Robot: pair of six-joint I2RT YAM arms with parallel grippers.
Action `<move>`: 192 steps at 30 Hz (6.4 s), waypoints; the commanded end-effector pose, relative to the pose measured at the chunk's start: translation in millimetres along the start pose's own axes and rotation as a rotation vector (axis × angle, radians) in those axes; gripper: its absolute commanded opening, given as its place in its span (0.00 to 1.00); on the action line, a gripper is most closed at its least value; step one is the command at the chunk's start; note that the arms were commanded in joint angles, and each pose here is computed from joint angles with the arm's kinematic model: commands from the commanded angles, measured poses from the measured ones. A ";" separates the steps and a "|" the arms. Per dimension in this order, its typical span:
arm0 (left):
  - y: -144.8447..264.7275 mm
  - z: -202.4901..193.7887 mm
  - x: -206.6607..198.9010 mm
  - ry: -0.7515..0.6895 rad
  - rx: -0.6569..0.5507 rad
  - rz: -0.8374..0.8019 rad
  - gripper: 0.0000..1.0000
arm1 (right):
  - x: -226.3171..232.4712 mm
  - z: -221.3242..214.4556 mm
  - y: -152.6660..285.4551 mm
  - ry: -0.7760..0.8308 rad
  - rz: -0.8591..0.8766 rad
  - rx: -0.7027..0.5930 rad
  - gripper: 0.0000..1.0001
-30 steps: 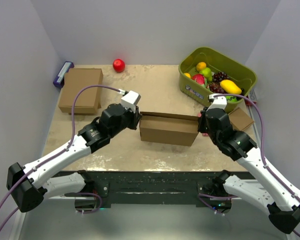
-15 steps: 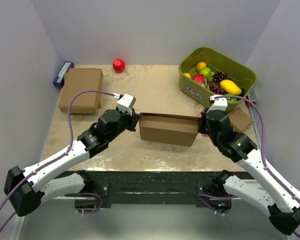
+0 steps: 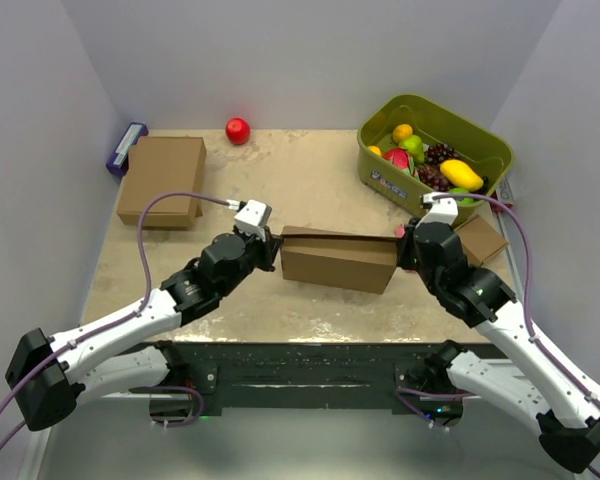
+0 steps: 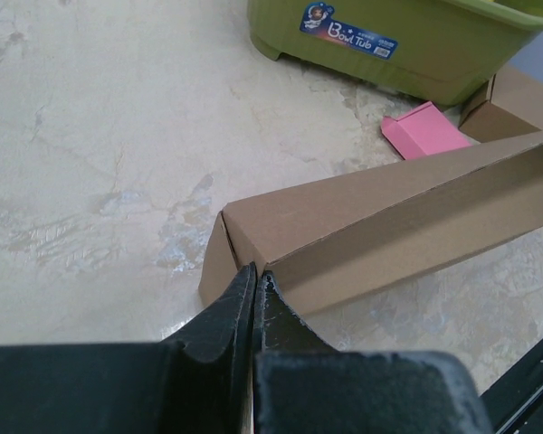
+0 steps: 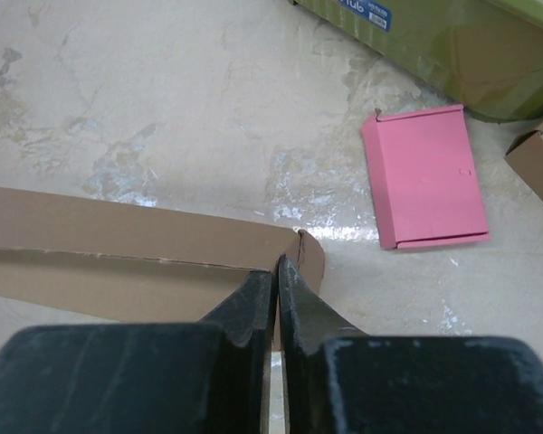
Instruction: Fold the paper box
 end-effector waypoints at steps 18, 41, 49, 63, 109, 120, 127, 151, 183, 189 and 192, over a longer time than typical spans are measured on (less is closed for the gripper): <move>5.7 -53.1 11.2 -0.061 0.200 0.089 0.00 | 18.6 32.9 53.7 -0.106 0.218 -0.026 0.66; 2.2 -55.1 4.8 -0.067 0.211 0.073 0.00 | 21.3 -21.8 12.3 -0.247 0.197 -0.020 0.24; 6.7 -39.8 -8.5 -0.059 0.184 0.010 0.13 | 5.4 -56.7 3.6 -0.267 0.114 0.036 0.24; 50.5 -8.5 -27.4 -0.082 0.167 -0.156 0.67 | 5.2 -61.8 -8.4 -0.280 0.078 0.037 0.24; -5.7 -72.3 30.8 0.176 0.207 -0.057 0.46 | -0.4 -7.5 17.8 -0.108 0.056 -0.004 0.68; -12.3 -69.1 29.4 0.166 0.201 -0.076 0.37 | -19.4 -17.6 10.6 -0.133 0.053 0.061 0.63; -12.7 -67.7 30.9 0.153 0.203 -0.069 0.35 | -20.6 -19.3 22.9 -0.197 0.073 0.034 0.54; -14.5 -63.4 28.8 0.142 0.197 -0.080 0.32 | -20.7 -37.8 20.6 -0.193 0.045 0.156 0.33; -26.4 -61.9 26.1 0.094 0.201 -0.129 0.27 | -38.7 -68.8 59.9 -0.178 -0.045 0.382 0.30; -30.3 -62.4 25.7 0.078 0.213 -0.131 0.27 | -38.0 -50.0 62.7 -0.174 -0.048 0.344 0.38; -32.6 -63.2 24.9 0.065 0.223 -0.138 0.27 | -36.4 -36.4 66.8 -0.187 -0.037 0.305 0.41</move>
Point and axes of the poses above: each gripper's point midway between its finger pads, its own y axis back along the fingers, its own x axis along the line the jaws close on, z = x × y, the point moved 3 cm from there along y, back along the fingers, and after that the axes turned 6 degrees about y, right-handed, at the moved point
